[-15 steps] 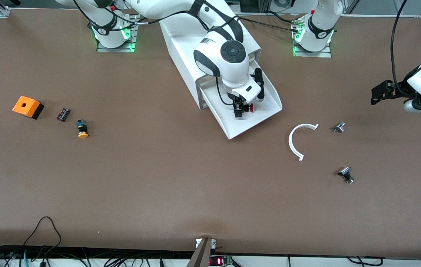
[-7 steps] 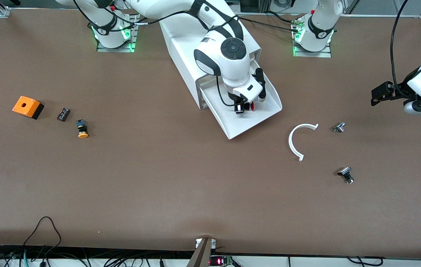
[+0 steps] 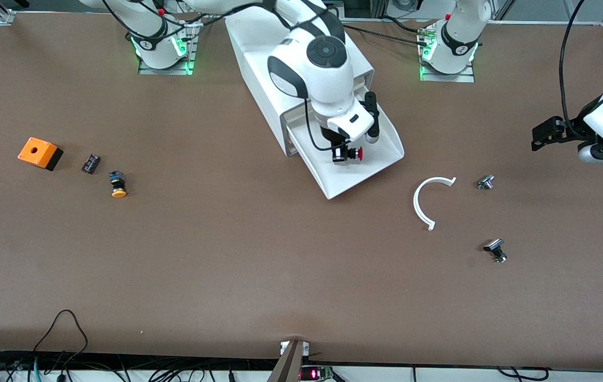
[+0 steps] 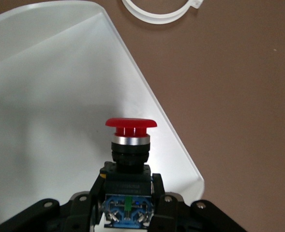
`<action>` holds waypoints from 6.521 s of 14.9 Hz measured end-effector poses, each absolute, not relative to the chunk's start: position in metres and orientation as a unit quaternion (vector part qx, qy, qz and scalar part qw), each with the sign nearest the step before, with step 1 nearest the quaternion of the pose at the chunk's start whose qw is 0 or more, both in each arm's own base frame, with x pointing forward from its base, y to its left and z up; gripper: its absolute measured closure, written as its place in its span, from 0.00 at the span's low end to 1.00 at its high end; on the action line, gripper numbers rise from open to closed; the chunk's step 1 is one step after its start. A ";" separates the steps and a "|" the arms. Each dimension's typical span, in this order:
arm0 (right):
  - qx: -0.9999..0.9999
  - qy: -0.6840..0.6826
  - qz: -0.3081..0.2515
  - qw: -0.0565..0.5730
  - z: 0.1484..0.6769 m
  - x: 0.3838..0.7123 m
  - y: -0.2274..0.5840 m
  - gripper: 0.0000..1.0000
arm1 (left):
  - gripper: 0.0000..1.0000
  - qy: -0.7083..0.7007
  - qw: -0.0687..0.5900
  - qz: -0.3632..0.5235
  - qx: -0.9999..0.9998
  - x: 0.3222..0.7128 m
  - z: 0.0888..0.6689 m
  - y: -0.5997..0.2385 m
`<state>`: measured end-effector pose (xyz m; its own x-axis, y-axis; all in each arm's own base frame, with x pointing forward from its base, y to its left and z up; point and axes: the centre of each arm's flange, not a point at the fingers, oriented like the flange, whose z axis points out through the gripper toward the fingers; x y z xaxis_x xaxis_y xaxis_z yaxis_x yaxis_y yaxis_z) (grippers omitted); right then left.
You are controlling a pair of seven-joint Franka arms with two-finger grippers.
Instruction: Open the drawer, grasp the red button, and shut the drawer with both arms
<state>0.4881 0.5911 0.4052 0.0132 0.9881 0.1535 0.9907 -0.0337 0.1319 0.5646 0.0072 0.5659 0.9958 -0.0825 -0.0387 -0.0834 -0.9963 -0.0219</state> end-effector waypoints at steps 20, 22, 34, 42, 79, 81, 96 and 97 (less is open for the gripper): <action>-0.926 -0.376 0.014 -0.027 0.280 0.602 0.272 0.59 | 0.00 0.046 0.002 0.056 -0.997 0.574 0.538 0.006; -0.940 -0.339 0.022 -0.042 0.268 0.606 0.220 0.59 | 0.00 0.046 0.001 0.072 -0.996 0.572 0.532 0.006; -0.989 -0.140 0.009 -0.049 0.189 0.551 0.078 0.59 | 0.00 -0.140 -0.017 0.069 -0.988 0.581 0.447 -0.082; -0.990 -0.132 0.001 -0.047 0.193 0.546 0.068 0.41 | 0.00 -0.227 -0.052 0.025 -0.972 0.559 0.348 -0.159; -0.999 -0.006 0.050 0.007 0.526 0.606 -0.028 0.00 | 0.00 -0.254 -0.134 0.132 -0.949 0.473 0.294 -0.294; -0.999 -0.007 0.046 0.008 0.532 0.602 -0.027 0.00 | 0.00 -0.249 -0.150 0.090 -0.953 0.502 0.300 -0.254; -1.000 -0.002 0.028 -0.008 0.523 0.597 -0.025 0.00 | 0.00 -0.025 0.026 0.002 -0.999 0.542 0.582 -0.051; -1.000 -0.002 0.025 -0.009 0.521 0.594 -0.026 0.00 | 0.00 -0.028 0.026 0.004 -0.999 0.540 0.584 -0.049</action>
<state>0.5939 -0.0261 0.5213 0.9988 0.0037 -0.0493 0.0046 -0.9998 0.0182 0.5396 -0.0486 0.5842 0.9984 0.0556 -0.0069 0.0551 -0.9971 -0.0530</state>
